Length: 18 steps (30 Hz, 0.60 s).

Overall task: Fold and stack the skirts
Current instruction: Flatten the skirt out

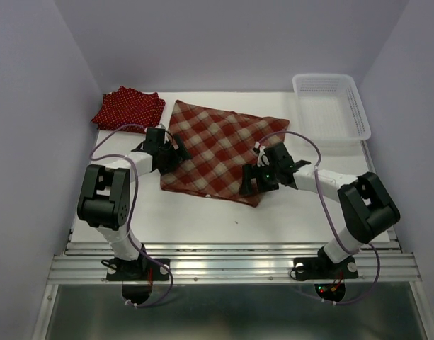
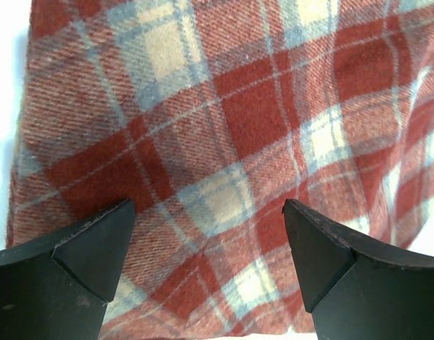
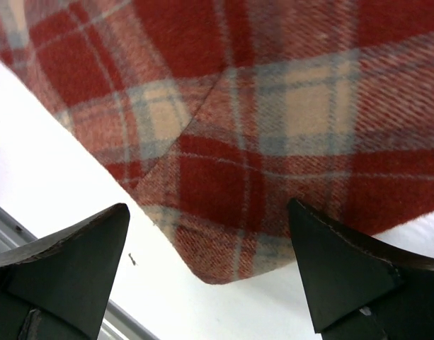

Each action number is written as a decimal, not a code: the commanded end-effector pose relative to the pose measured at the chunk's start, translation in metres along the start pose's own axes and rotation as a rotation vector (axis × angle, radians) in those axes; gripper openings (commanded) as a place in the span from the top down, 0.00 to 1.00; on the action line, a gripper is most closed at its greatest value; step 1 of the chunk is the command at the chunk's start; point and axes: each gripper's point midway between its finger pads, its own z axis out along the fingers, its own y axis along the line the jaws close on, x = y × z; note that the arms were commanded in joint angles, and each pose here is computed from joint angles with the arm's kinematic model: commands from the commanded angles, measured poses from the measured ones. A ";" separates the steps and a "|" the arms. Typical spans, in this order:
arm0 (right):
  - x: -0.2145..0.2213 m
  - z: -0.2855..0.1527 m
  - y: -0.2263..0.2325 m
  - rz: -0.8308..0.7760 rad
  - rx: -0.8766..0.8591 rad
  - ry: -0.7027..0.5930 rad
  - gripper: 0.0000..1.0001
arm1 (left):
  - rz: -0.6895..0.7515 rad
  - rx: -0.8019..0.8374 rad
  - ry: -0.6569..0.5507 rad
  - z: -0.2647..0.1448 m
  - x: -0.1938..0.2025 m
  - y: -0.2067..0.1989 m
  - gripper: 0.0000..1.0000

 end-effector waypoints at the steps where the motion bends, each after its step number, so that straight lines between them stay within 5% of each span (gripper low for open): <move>1: 0.080 -0.022 -0.051 0.275 0.183 0.210 0.00 | -0.114 -0.115 0.155 -0.017 0.065 0.039 0.01; 5: 0.086 -0.044 -0.062 0.414 0.174 0.173 0.00 | -0.198 -0.178 0.188 -0.041 0.097 0.059 0.01; 10: 0.056 -0.061 -0.040 0.266 0.056 0.112 0.00 | -0.173 -0.087 0.268 -0.072 0.136 0.028 0.01; 18: -0.069 -0.131 0.005 -0.028 -0.034 -0.246 0.00 | 0.025 0.129 -0.099 -0.150 0.027 -0.078 0.01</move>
